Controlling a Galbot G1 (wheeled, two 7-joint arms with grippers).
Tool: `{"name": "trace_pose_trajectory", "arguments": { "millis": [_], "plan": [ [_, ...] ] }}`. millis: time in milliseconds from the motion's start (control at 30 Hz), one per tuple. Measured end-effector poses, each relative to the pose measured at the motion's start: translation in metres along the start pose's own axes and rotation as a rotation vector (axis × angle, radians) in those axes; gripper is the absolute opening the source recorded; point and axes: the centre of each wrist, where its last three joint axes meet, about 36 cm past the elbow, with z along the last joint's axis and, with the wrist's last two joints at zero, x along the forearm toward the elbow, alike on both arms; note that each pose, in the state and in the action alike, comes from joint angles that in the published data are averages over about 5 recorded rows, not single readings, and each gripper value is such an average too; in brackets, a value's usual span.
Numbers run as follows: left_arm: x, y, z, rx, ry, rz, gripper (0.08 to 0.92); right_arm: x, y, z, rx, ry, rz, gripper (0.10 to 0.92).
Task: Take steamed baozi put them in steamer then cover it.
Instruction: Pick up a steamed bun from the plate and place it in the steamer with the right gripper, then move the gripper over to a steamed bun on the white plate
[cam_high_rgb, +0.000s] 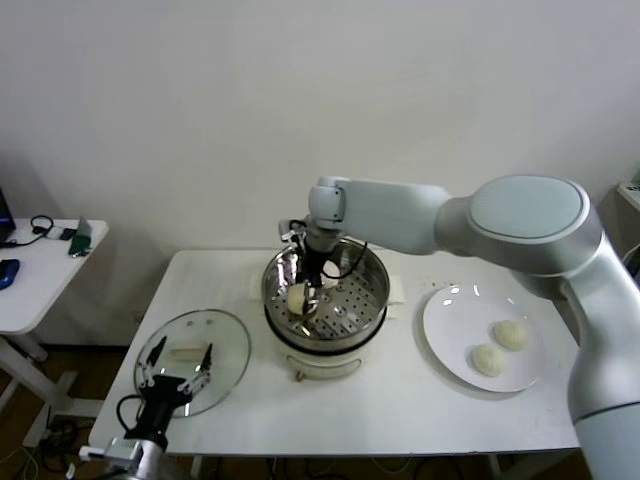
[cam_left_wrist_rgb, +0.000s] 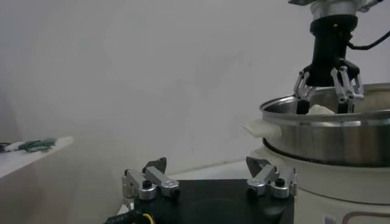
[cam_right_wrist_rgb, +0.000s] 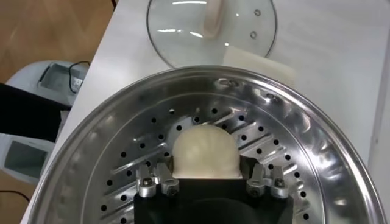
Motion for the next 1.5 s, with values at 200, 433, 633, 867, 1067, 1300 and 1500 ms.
{"name": "trace_pose_trajectory", "arguments": {
  "millis": [200, 433, 633, 867, 1067, 1300, 1500],
  "plan": [
    [0.000, 0.000, 0.000, -0.002, 0.000, 0.000, 0.823, 0.002, 0.001, 0.002, 0.004, 0.000, 0.001, 0.822],
    [-0.002, -0.001, 0.000, -0.004, -0.003, 0.004, 0.823, 0.025, 0.002, 0.010, 0.011, -0.002, 0.017, 0.823],
    [-0.004, -0.003, -0.001, -0.004, -0.007, 0.009, 0.823, 0.066, 0.012, 0.031, 0.023, 0.005, 0.043, 0.823],
    [-0.005, -0.004, -0.001, -0.008, -0.007, 0.012, 0.823, 0.120, 0.041, 0.081, 0.031, 0.033, 0.077, 0.823],
    [-0.005, -0.004, 0.000, -0.010, -0.002, 0.009, 0.823, 0.140, 0.081, 0.140, 0.008, 0.062, 0.083, 0.823],
    [-0.004, -0.006, -0.002, -0.015, 0.001, 0.002, 0.823, 0.131, 0.129, 0.216, -0.045, 0.093, 0.085, 0.823],
    [-0.001, -0.009, -0.005, -0.015, 0.001, -0.006, 0.823, 0.102, 0.166, 0.274, -0.093, 0.120, 0.074, 0.823]
  ]
}}
